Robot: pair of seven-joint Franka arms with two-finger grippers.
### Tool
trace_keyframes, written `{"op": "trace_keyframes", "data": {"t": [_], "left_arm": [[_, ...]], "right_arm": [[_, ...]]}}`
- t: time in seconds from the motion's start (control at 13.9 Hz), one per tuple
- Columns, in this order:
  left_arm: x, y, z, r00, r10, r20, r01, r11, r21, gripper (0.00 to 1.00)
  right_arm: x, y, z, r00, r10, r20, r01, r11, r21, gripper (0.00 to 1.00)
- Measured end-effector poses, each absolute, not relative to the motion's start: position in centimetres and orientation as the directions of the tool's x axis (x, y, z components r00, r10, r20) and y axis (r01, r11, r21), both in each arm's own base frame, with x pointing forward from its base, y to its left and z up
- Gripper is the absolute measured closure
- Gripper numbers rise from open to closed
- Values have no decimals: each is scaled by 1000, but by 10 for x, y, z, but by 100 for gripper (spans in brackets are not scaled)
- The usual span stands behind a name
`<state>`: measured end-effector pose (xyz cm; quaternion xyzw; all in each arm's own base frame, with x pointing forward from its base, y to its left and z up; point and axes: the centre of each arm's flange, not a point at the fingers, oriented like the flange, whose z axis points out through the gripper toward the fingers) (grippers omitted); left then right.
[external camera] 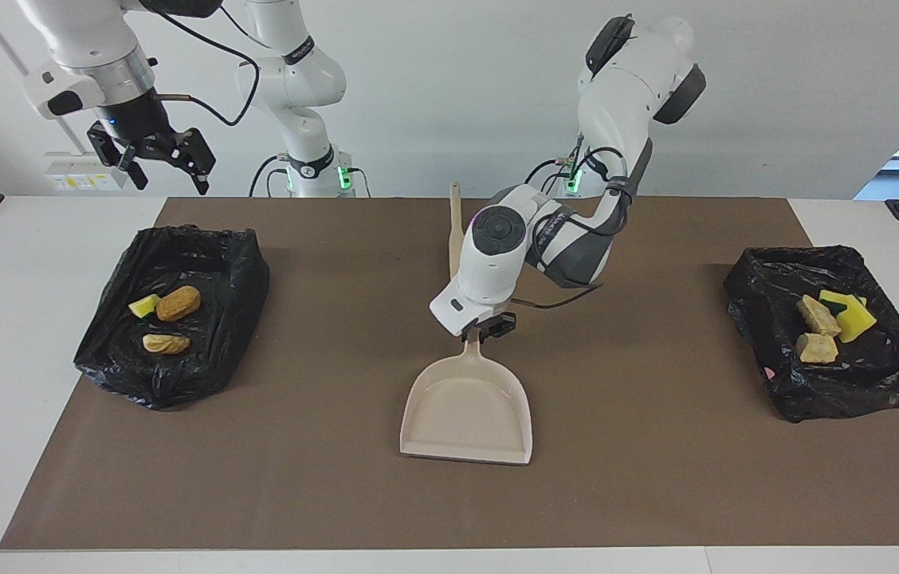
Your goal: Sweep and dump trash in bin
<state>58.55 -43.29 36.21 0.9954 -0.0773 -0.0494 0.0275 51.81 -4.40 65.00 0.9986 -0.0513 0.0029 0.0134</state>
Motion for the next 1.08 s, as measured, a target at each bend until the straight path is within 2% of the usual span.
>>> {"op": "trace_keyframes", "data": {"t": [0.29, 0.43, 0.72, 0.94, 1.08], "left_arm": [[586, -432, 361, 983, -158, -95, -153, -987, 56, 69], [587, -430, 365, 984, -155, -88, -151, -987, 51, 50], [586, -402, 407, 990, -135, -42, -136, -991, -15, 1], [580, -346, 441, 988, -153, -10, -153, -983, -106, 0], [575, -304, 461, 985, -169, -20, -170, -980, -106, 0]], "right_arm": [[520, -35, 648, 996, -85, 4, -85, -996, 27, 0], [520, -32, 648, 997, -79, 4, -79, -997, 27, 0], [520, -36, 647, 996, -86, 2, -86, -996, 27, 0], [521, -32, 647, 997, -77, 1, -77, -997, 23, 0], [521, -33, 646, 997, -79, 0, -79, -997, 22, 0]]}}
